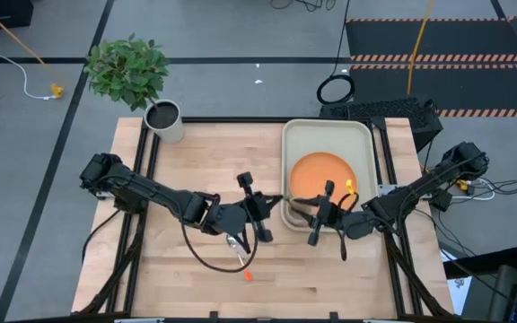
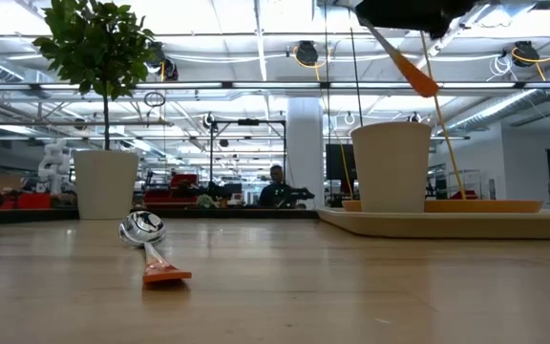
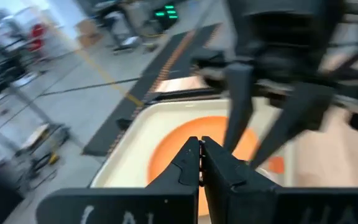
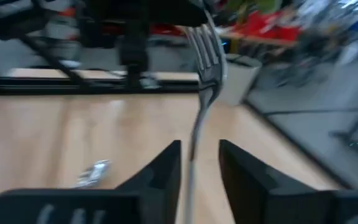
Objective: Pick and place plate/cup/fork/spoon on tray
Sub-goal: Put the orange fork on the gray tray to the top of the orange plate
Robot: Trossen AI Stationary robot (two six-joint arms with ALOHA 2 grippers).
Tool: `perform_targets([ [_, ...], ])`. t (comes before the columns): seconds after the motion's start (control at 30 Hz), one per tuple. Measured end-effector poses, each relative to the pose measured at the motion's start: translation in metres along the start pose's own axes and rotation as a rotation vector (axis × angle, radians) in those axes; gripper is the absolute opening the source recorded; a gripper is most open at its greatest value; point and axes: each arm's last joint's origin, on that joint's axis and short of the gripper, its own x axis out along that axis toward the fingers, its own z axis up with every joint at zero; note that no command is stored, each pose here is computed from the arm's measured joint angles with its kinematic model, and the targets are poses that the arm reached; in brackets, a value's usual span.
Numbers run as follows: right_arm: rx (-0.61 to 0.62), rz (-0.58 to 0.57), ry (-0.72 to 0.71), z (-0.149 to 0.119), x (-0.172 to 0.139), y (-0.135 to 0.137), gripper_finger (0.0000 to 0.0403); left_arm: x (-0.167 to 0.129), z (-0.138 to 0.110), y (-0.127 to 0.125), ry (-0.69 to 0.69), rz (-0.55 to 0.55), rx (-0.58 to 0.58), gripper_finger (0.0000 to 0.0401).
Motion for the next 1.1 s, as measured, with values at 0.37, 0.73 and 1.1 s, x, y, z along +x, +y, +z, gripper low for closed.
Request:
perform_targets([
  [0.37,-0.255,-0.401,-0.064,0.0,0.003,0.015,0.0168,0.011,0.001,0.015,-0.01,0.101,-0.203,0.0003],
  [0.73,-0.37,-0.418,-0.076,-0.007,0.015,0.028,0.0163,0.013,-0.001,0.02,-0.011,0.211,-0.297,0.0001],
  [1.1,-0.401,-0.44,-0.058,-0.007,0.014,0.027,0.0134,0.015,-0.001,0.022,-0.018,0.182,-0.376,0.0001],
])
